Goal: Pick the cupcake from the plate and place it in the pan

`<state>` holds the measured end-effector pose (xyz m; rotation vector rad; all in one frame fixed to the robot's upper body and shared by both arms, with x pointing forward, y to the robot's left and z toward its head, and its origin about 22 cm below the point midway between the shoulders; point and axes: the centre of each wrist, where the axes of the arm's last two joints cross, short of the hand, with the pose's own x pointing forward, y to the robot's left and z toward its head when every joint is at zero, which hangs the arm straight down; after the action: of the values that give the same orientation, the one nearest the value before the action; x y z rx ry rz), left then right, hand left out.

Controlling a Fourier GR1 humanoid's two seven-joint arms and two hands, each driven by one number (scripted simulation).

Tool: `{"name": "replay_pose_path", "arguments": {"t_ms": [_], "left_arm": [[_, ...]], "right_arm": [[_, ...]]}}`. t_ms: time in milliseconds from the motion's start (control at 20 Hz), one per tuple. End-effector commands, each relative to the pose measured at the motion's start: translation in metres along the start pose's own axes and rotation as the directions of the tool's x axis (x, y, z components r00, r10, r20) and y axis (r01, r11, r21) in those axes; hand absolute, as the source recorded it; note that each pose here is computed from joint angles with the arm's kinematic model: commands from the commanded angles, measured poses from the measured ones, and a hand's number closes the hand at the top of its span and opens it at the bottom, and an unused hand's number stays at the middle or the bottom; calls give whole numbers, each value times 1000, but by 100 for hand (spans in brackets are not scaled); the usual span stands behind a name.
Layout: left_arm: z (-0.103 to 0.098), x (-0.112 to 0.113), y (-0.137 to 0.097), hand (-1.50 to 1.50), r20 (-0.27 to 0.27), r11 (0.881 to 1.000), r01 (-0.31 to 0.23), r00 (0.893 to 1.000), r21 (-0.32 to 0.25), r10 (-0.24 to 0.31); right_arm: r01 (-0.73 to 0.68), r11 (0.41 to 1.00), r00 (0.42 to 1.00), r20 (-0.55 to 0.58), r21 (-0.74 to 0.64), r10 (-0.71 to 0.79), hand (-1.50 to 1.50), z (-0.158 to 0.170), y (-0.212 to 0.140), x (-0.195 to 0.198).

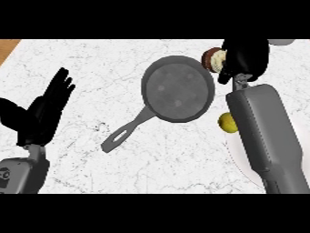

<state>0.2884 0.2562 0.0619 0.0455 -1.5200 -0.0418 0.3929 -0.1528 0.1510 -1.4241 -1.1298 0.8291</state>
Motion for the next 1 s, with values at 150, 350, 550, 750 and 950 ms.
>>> {"name": "replay_pose_path", "arguments": {"t_ms": [150, 350, 550, 750, 950], "left_arm": [[-5, 5, -21, 0, 18, 998, -9, 1000, -60, 10], [-9, 9, -25, 0, 22, 998, -1, 1000, -69, 3], [-11, 6, -17, 0, 23, 998, -19, 1000, -68, 20], [-11, 6, -1, 0, 17, 1000, -4, 1000, -19, 5], [-11, 1, -9, 0, 10, 1000, -17, 1000, 4, 17]], "right_arm": [[-52, 977, 917, -398, -206, -35, 150, 5, -63, 74], [-100, 958, 841, -537, -270, -64, 150, 6, -82, 103], [-117, 953, 807, -586, -278, -72, 150, 7, -75, 114], [-94, 953, 792, -602, -289, -105, 150, 3, -68, 116], [-72, 960, 801, -590, -270, -106, 150, 3, -48, 114]]}}
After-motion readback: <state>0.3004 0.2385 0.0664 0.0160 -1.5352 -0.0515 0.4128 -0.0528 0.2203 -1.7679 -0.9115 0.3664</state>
